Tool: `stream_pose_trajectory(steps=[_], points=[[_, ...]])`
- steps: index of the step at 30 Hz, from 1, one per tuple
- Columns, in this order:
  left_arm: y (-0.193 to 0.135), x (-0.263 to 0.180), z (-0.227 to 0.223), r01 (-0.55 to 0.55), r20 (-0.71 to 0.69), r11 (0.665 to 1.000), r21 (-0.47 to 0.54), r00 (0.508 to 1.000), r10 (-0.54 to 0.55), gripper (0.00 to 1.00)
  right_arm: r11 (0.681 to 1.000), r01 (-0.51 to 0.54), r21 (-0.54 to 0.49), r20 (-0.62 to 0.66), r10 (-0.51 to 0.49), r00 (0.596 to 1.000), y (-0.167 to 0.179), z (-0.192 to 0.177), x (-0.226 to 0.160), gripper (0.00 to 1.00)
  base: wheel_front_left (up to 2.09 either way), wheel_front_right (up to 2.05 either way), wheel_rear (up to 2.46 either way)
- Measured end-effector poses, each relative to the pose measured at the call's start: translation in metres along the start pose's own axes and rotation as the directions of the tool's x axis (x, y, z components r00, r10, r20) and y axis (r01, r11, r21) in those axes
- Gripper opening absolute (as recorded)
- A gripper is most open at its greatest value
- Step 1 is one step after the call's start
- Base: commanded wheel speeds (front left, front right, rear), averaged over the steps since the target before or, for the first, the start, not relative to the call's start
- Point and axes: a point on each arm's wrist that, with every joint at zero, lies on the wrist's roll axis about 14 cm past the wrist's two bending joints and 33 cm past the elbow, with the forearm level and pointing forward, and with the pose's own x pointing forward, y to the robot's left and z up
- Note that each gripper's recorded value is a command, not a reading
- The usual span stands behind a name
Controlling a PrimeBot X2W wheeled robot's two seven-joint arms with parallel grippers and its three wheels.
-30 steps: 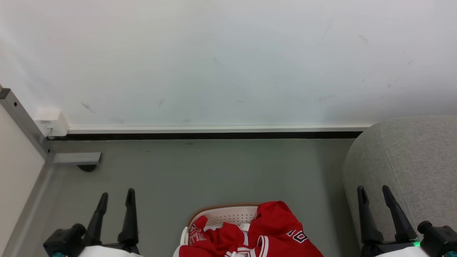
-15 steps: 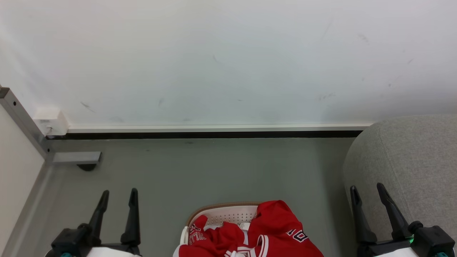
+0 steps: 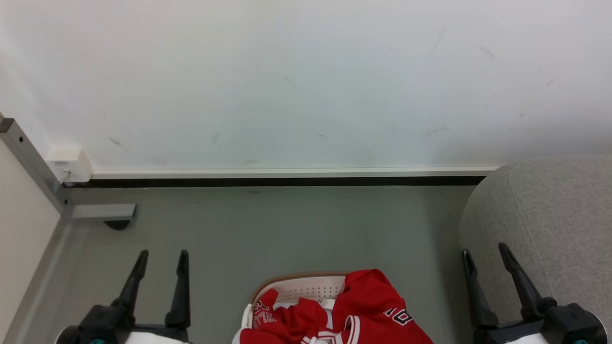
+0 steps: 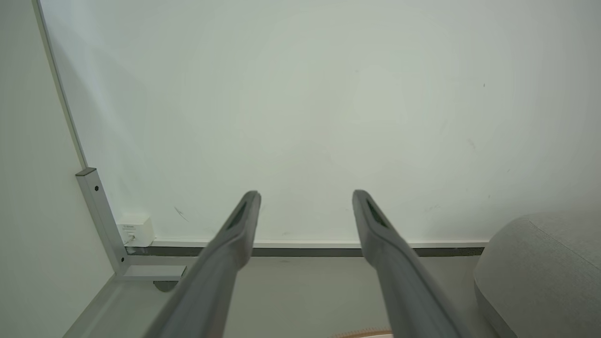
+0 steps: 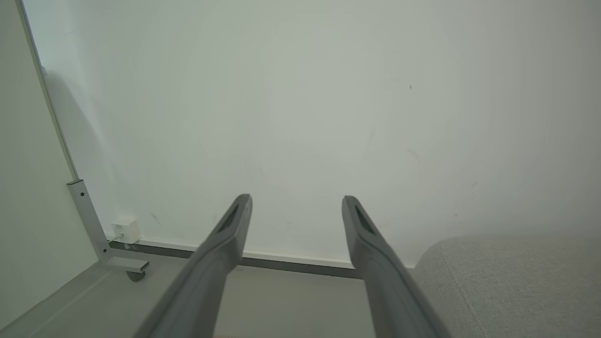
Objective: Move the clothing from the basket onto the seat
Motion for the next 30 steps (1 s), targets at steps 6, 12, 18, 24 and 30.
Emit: stream_pose_trajectory(steps=[6, 12, 18, 24, 30], points=[[0.0015, -0.0006, 0.0026, -0.003, 0.011, 1.000, 0.004, 1.000, 0.003, 1.00, 1.000, -0.003, -0.013, 0.009, 0.003, 1.000, 0.0010, 0.0027, 0.0000, 1.00, 0.00, 0.00, 0.00], [0.0032, -0.0010, 0.0023, -0.010, 0.011, 1.000, -0.010, 1.000, 0.010, 1.00, 1.000, -0.003, -0.013, 0.011, 0.003, 1.000, 0.0010, 0.0033, -0.0003, 1.00, 0.00, 0.00, 0.00], [0.0025, -0.0010, 0.0011, -0.009, 0.007, 1.000, -0.014, 1.000, 0.009, 1.00, 1.000, -0.002, -0.010, 0.010, 0.003, 1.000, 0.0011, 0.0027, -0.0004, 1.00, 0.00, 0.00, 0.00], [0.0023, -0.0012, -0.0005, -0.009, 0.003, 1.000, -0.022, 1.000, 0.009, 1.00, 1.000, 0.000, -0.005, 0.009, 0.000, 1.000, 0.0006, 0.0023, -0.0006, 1.00, 0.00, 0.00, 0.00], [0.0022, 0.0002, -0.0013, -0.010, 0.002, 0.999, -0.034, 1.000, 0.010, 1.00, 1.000, 0.008, 0.004, 0.010, -0.008, 1.000, -0.0014, 0.0024, -0.0015, 1.00, 0.00, 0.00, 0.00]])
